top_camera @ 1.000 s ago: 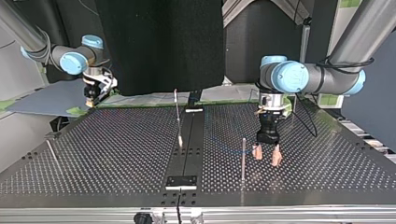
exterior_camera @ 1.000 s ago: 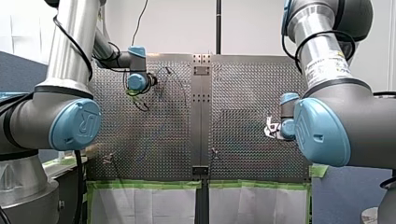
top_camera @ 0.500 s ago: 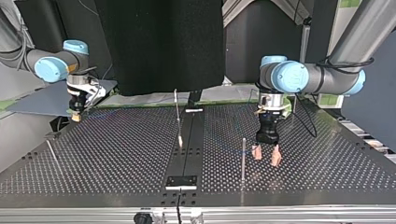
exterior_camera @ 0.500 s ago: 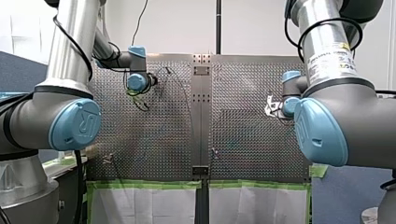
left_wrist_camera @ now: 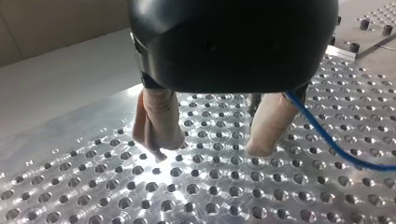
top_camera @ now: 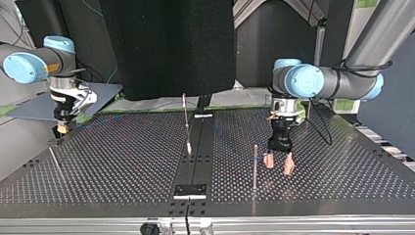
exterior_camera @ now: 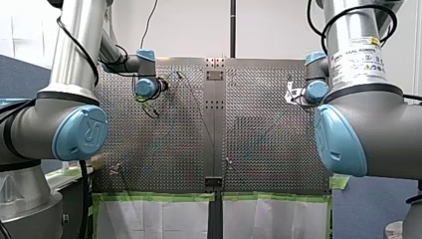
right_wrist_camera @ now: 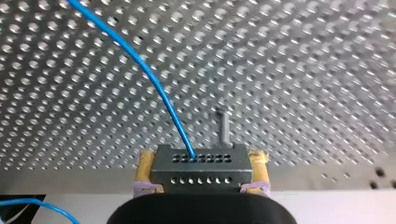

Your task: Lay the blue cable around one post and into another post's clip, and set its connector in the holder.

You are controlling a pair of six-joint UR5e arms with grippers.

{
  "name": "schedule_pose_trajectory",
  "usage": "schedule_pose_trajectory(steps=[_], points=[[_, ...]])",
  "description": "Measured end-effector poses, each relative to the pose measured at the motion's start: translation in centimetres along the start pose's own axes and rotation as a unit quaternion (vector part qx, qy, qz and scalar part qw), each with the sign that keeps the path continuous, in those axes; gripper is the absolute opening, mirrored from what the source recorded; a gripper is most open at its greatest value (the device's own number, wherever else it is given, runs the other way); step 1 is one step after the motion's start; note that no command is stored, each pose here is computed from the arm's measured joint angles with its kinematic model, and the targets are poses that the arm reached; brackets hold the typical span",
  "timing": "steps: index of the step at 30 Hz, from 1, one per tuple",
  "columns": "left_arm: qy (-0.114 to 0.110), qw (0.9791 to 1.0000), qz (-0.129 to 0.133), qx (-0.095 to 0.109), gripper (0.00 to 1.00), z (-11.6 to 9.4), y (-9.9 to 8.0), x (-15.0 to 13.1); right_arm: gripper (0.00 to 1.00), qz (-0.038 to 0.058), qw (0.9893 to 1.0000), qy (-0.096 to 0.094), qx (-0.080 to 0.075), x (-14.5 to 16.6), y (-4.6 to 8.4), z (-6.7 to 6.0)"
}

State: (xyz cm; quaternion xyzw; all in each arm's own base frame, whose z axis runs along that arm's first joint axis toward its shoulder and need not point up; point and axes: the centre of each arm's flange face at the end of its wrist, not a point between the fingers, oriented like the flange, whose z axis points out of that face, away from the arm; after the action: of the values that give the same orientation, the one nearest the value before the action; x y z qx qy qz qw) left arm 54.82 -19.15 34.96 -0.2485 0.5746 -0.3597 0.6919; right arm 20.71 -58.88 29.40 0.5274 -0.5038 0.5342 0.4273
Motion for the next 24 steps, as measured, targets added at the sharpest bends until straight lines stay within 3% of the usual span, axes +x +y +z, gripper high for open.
schedule_pose_trajectory(steps=[6, 12, 16, 20, 24], points=[[0.0, 1.0, 0.0, 0.0, 1.0, 0.0, 0.0, 0.0, 0.0, 0.0036, 0.9994, 0.035, -0.004, 2.3, 0.8, -1.7], [-0.001, 1.0, 0.0, 0.0, 1.0, 0.1, 0.0, -0.1, 0.0, 0.0071, 0.997, 0.077, -0.006, 5.9, 2.0, -2.5], [-0.002, 1.0, 0.001, 0.0, 1.0, 0.1, 0.1, -0.1, 0.0, 0.0102, 0.9953, 0.096, -0.007, 8.2, 3.8, -3.0], [-0.002, 1.0, 0.001, 0.001, 1.0, 0.1, 0.1, -0.2, 0.0, 0.01, 0.9945, 0.103, -0.019, 8.8, 5.9, -3.0], [-0.002, 1.0, 0.002, 0.0, 1.0, 0.1, 0.1, -0.2, 0.0, 0.0104, 0.9943, 0.102, -0.027, 7.9, 6.8, -2.9]])
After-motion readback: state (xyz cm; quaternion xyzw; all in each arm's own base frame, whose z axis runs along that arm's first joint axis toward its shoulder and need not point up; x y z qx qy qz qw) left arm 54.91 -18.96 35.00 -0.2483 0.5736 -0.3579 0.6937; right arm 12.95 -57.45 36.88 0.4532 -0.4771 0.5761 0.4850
